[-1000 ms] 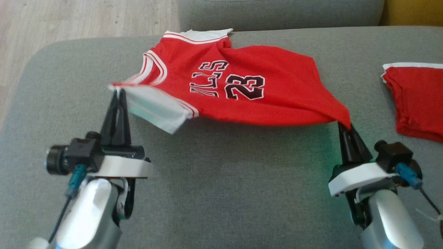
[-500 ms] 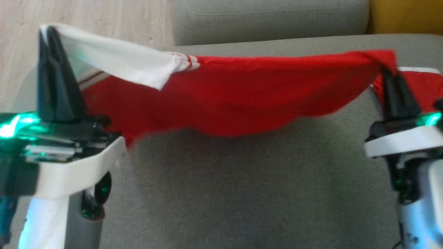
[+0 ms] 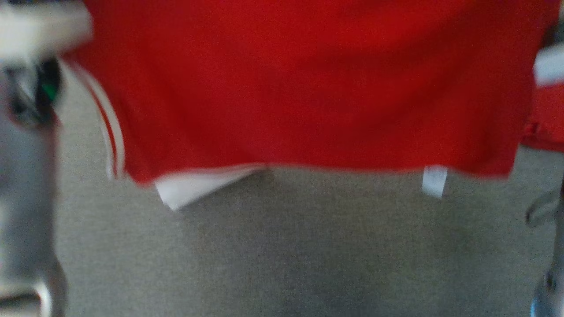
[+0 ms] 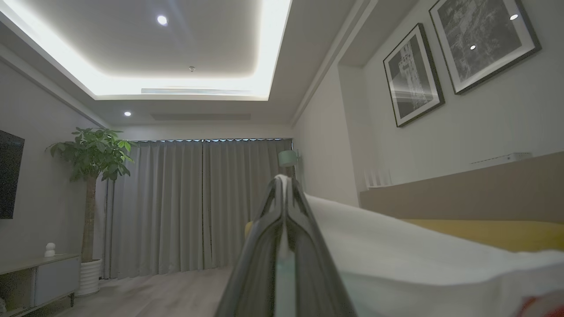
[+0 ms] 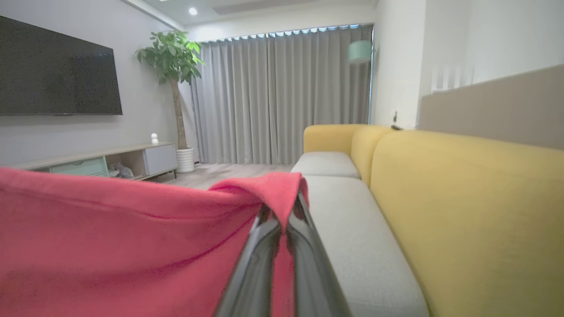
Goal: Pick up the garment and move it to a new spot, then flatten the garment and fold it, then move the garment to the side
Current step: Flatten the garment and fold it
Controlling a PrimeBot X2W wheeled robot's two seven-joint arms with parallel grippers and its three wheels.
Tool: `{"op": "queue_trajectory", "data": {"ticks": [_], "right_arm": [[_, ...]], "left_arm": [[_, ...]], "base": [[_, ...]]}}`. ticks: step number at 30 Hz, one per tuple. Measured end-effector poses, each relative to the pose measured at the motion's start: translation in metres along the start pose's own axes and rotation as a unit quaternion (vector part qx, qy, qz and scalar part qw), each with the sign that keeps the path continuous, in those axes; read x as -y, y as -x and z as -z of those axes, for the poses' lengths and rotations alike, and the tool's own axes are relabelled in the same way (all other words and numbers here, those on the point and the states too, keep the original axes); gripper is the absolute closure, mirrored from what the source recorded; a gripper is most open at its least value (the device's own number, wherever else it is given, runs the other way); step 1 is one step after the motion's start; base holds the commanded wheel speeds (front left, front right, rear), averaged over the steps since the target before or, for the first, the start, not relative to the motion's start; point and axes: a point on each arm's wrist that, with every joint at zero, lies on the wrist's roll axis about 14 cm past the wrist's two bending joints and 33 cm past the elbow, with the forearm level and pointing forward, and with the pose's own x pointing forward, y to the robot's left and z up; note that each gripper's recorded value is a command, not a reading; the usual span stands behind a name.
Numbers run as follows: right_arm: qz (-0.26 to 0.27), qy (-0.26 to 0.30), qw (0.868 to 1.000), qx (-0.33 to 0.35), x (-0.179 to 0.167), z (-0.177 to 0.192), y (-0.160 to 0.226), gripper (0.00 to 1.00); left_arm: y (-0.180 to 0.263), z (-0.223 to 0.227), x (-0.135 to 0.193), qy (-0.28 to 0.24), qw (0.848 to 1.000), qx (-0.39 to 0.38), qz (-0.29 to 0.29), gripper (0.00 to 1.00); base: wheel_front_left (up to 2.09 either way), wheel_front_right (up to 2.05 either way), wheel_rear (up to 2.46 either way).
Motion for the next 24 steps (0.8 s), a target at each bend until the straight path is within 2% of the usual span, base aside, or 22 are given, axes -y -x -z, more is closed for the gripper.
{"op": "queue_trajectory", "data": {"ticks": [2, 6, 9, 13, 17, 24], "right_arm": [[-0.008, -0.009, 1.000, -0.021, 0.003, 0.011, -0.033, 1.00], [-0.011, 0.037, 0.997, -0.061, 0.016, 0.043, -0.095, 1.00], [-0.005, 0.065, 0.996, -0.059, 0.024, 0.052, -0.121, 1.00], [0.011, 0.087, 0.996, -0.020, 0.038, 0.053, -0.158, 1.00], [0.023, 0.086, 0.996, -0.002, 0.043, 0.068, -0.172, 1.00], [0.010, 0.079, 0.993, -0.090, 0.033, 0.139, -0.157, 1.00]], "left_arm": [[-0.027, 0.023, -0.015, -0.019, 1.000, -0.021, 0.001, 1.00], [-0.074, 0.073, -0.044, -0.043, 0.997, -0.060, -0.016, 1.00], [-0.093, 0.092, -0.059, -0.056, 0.996, -0.065, -0.032, 1.00], [-0.120, 0.108, -0.079, -0.060, 0.995, -0.041, -0.065, 1.00], [-0.129, 0.114, -0.078, -0.064, 0.995, -0.035, -0.062, 1.00], [-0.101, 0.142, -0.068, -0.084, 0.992, -0.090, -0.024, 1.00]], "base": [[0.00, 0.00, 0.00], [0.00, 0.00, 0.00], [0.00, 0.00, 0.00], [0.00, 0.00, 0.00], [0.00, 0.00, 0.00], [0.00, 0.00, 0.00]]}}
